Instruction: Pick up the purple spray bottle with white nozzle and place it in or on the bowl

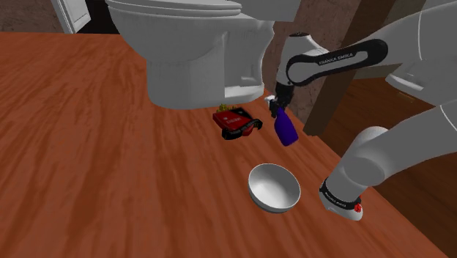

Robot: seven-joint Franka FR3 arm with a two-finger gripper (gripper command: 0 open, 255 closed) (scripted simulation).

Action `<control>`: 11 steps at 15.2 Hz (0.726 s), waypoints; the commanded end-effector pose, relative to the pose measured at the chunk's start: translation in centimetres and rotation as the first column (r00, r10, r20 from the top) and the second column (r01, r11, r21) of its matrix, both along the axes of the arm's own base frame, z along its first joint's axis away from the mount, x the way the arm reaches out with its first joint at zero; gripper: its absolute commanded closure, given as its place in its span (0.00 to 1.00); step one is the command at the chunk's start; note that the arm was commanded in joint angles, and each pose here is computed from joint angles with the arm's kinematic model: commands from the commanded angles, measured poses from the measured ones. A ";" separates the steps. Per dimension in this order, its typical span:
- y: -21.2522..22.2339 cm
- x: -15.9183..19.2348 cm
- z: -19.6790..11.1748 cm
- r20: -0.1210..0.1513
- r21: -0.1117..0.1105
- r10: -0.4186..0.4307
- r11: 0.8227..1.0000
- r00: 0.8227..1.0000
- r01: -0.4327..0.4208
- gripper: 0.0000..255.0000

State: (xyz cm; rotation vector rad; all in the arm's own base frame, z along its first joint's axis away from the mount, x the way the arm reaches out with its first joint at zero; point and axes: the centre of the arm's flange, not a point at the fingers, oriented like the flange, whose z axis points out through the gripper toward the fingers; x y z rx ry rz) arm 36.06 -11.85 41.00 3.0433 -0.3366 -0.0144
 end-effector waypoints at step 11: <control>14.7 -6.6 -0.2 -0.001 -0.001 -0.003 1.000 1.000 0.003 1.00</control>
